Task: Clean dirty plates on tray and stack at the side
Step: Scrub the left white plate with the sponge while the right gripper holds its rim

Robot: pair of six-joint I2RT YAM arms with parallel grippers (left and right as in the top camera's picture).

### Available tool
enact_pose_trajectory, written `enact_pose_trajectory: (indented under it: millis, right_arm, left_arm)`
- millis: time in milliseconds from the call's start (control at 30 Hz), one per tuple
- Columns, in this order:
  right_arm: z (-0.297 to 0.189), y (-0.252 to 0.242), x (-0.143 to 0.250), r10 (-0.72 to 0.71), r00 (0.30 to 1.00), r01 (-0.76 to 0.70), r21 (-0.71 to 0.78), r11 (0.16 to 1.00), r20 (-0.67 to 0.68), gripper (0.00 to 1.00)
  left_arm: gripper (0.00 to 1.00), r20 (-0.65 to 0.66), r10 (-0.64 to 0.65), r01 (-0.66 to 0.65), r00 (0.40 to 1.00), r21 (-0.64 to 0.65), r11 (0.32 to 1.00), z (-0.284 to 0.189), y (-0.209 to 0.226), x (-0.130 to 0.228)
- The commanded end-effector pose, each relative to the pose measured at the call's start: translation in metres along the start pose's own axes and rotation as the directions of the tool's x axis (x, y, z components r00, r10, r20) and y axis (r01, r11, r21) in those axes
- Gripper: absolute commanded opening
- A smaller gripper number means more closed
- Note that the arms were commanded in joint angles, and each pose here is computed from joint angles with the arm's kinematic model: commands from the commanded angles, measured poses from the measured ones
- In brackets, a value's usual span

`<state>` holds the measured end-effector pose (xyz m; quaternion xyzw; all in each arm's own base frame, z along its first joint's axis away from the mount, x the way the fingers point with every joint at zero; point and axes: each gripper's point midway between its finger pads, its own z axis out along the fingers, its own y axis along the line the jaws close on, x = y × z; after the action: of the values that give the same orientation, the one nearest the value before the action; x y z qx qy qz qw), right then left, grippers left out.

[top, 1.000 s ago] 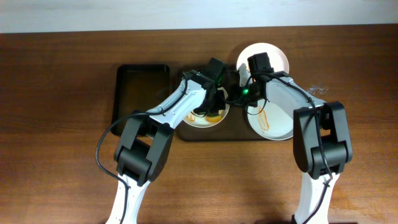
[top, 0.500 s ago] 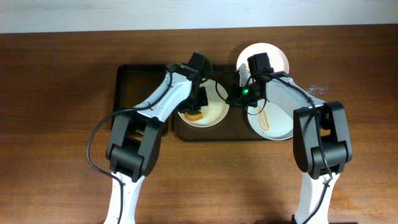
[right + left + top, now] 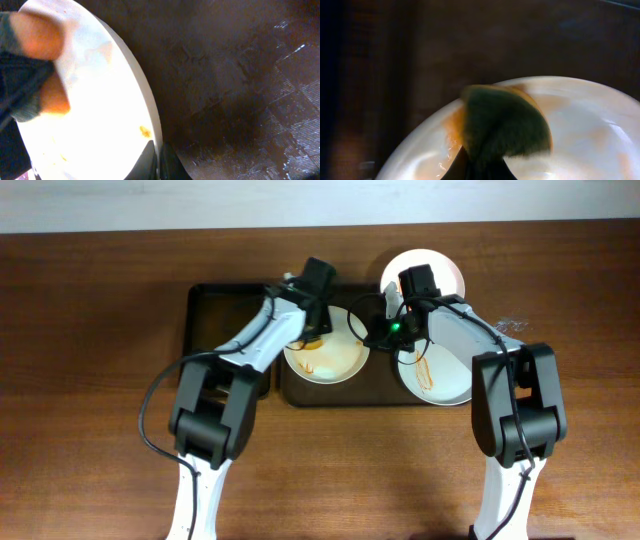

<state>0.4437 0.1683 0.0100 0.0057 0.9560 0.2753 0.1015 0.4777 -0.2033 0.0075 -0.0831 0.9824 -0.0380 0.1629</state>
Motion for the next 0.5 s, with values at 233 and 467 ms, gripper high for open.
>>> enact_pose_trajectory:
  millis: [233, 467]
  right_arm:
    - [0.013, -0.001, 0.012, 0.007, 0.999, -0.007, -0.004, 1.0, -0.047, 0.04]
    - [0.013, -0.001, 0.013, 0.007, 0.999, -0.007, -0.004, 1.0, -0.047, 0.04]
  left_arm:
    - [0.0, -0.401, 0.234, -0.107, 0.886, 0.313, 0.944, -0.004, -0.057, 0.118]
    - [0.0, -0.028, 0.142, -0.142, 0.989, 0.007, 0.99, 0.026, 0.001, 0.013]
